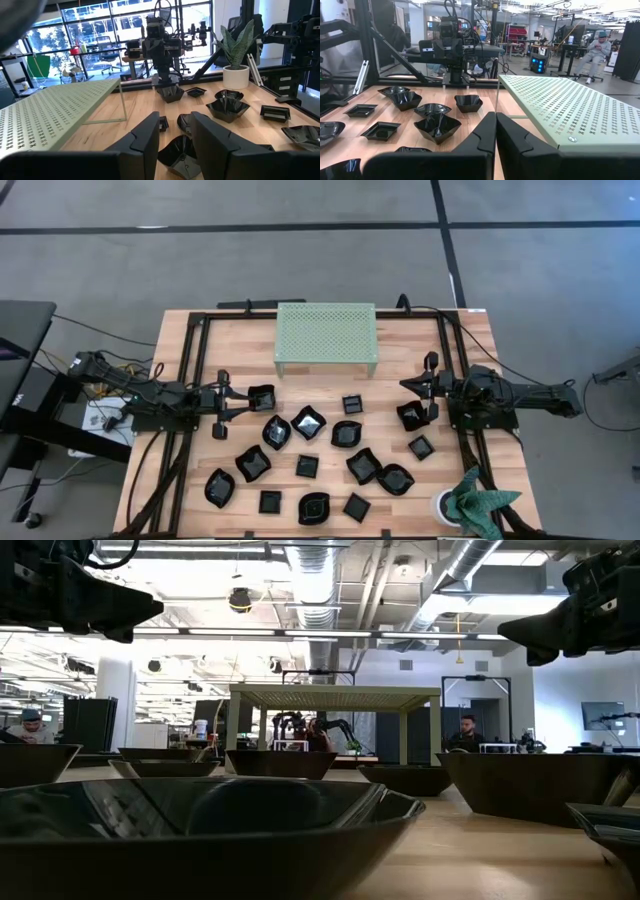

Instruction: Pick & Place Mini shaped plates

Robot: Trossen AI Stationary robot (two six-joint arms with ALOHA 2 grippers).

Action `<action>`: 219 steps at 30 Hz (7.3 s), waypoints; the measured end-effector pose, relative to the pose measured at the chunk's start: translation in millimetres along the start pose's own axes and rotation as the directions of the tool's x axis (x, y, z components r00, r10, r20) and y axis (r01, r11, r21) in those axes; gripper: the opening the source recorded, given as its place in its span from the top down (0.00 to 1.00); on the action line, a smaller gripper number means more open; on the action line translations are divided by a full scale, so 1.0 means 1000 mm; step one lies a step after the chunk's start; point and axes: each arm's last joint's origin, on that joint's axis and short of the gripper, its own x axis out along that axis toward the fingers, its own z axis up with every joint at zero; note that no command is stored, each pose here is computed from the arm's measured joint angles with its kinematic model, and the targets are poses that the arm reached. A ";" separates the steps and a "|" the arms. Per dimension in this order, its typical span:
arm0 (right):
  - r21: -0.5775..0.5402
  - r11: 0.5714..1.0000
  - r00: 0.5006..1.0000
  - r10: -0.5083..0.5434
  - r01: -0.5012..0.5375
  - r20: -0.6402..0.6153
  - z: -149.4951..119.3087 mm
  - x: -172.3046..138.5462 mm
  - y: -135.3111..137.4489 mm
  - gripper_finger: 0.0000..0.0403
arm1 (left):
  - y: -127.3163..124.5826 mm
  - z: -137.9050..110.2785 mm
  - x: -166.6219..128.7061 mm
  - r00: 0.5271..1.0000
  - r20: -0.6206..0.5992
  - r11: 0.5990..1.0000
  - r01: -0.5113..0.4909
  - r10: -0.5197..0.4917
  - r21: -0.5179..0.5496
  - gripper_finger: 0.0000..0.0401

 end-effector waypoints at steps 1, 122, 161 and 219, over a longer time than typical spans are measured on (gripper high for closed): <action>0.000 1.000 1.000 0.000 0.000 0.000 0.000 0.000 0.000 0.99 | 0.000 0.000 0.000 1.000 0.000 1.000 0.000 0.000 0.000 0.72; -0.020 0.999 0.999 0.036 -0.036 -0.006 0.095 0.083 -0.001 0.56 | -0.013 -0.020 0.074 0.462 -0.881 0.953 -0.300 0.103 -0.046 0.52; -0.093 0.994 0.995 0.043 -0.052 -0.093 0.103 0.118 0.001 0.63 | 0.013 0.104 0.143 0.720 -0.600 0.936 -0.227 0.348 0.270 0.98; -0.092 0.995 0.983 -0.051 0.036 -0.174 0.087 0.129 -0.021 0.66 | -0.047 0.056 0.179 0.706 -0.701 0.981 0.044 0.102 0.188 0.70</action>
